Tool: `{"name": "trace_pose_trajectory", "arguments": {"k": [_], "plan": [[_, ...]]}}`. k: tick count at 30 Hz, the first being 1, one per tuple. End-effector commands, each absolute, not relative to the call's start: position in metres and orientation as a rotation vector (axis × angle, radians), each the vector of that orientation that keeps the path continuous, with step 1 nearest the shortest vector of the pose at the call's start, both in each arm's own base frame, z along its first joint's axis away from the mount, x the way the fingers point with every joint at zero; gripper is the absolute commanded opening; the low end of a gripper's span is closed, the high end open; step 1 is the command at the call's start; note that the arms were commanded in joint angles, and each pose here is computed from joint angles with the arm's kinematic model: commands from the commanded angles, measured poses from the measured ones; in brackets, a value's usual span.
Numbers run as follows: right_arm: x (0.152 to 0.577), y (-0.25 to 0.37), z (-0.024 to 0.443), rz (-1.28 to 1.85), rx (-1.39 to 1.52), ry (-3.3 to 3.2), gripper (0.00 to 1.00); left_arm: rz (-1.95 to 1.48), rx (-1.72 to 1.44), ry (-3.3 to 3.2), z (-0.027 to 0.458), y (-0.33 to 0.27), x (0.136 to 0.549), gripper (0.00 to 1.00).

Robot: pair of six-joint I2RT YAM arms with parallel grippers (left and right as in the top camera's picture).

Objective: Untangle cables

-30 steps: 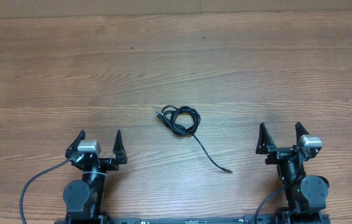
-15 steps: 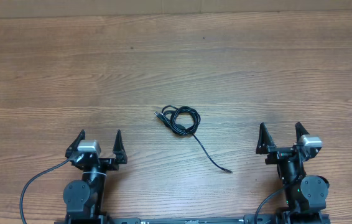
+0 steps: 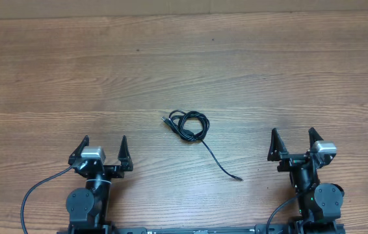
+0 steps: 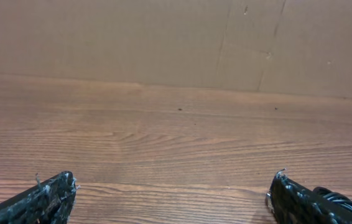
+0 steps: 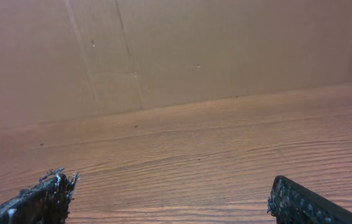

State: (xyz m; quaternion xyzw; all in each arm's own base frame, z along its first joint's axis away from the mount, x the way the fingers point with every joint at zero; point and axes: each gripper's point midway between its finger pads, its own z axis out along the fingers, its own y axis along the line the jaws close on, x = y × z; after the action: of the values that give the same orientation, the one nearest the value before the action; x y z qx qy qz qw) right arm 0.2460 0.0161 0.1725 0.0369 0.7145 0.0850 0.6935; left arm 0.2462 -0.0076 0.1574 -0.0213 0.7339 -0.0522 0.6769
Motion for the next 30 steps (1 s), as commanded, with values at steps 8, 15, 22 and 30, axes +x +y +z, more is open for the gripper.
{"name": "trace_pose_trajectory", "arguments": {"k": [8, 15, 22, 30], "plan": [[0.246, 0.018, 0.170, 0.191, 0.070, 1.595, 1.00, -0.046, -0.087, 1.646, 0.156, 0.005, 0.246, 1.00], [0.246, 0.018, 0.170, 0.191, 0.070, 1.595, 1.00, -0.045, -0.084, 1.646, 0.156, 0.005, 0.246, 1.00], [0.246, 0.018, 0.170, 0.192, 0.070, 1.595, 1.00, -0.079, -0.086, 1.645, 0.156, 0.001, 0.246, 0.99], [0.246, 0.018, 0.170, 0.191, 0.070, 1.595, 1.00, -0.227, -0.004, 1.611, 0.177, -0.024, 0.242, 1.00]]}}
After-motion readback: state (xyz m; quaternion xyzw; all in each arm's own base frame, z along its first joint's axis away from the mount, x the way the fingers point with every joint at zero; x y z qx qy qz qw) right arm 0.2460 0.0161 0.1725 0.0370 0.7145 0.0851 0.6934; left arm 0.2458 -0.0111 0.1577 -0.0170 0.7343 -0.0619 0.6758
